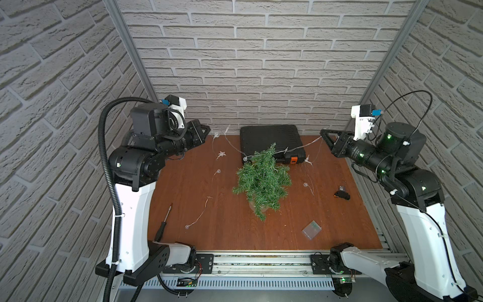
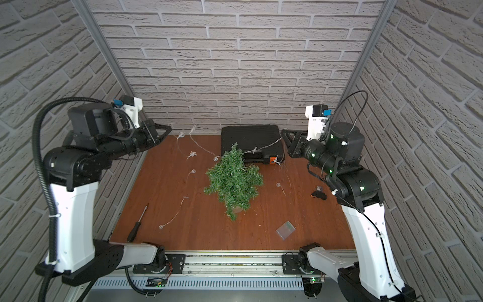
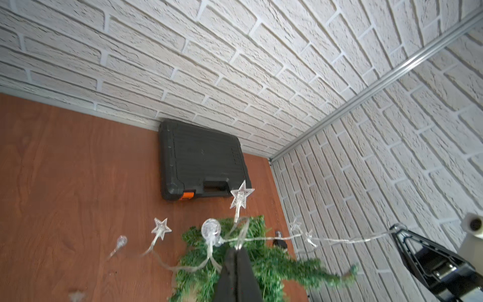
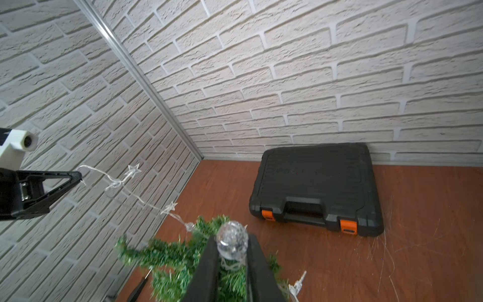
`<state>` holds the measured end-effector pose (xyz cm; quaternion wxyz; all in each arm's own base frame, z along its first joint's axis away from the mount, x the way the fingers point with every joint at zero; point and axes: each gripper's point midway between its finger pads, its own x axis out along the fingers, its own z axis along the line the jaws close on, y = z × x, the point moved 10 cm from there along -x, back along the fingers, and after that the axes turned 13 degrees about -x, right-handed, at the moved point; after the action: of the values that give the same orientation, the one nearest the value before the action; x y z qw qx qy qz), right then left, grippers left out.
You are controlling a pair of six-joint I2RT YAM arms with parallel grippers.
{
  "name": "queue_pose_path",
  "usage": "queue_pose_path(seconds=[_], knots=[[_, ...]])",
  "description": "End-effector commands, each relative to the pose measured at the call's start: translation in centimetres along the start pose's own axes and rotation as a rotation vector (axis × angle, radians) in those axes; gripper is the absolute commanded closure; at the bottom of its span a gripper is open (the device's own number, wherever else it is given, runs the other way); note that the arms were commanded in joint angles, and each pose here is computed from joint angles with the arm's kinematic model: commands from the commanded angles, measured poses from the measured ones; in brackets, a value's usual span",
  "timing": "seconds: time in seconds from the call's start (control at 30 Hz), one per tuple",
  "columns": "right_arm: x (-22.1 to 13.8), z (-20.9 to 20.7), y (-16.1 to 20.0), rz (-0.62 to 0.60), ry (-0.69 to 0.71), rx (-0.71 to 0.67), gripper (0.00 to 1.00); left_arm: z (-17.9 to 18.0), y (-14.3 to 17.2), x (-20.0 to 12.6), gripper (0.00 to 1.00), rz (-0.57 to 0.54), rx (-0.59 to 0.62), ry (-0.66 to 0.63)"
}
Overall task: Wrap string light around the christmas tree
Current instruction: Wrap the light string around the Christmas tree.
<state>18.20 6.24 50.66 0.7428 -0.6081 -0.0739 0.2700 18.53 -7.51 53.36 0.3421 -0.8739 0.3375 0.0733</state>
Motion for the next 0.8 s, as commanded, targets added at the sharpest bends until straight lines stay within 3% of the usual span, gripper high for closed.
queue_pose_path(seconds=[0.0,0.27,0.53,0.77], knots=[[-1.0,1.0,2.0,0.051,-0.147,0.019,0.84,-0.2,1.5,-0.9,1.00,0.058,-0.006,0.085],[-0.4,1.5,7.7,0.214,-0.340,0.120,0.82,0.6,4.2,-1.0,1.00,0.185,-0.038,0.157],[2.4,0.7,12.4,0.376,-0.294,0.123,0.81,0.7,5.7,-0.6,1.00,0.268,-0.030,0.242],[4.4,0.7,14.5,0.402,-0.219,0.064,0.79,0.6,6.6,-0.7,1.00,0.304,-0.036,0.292]])
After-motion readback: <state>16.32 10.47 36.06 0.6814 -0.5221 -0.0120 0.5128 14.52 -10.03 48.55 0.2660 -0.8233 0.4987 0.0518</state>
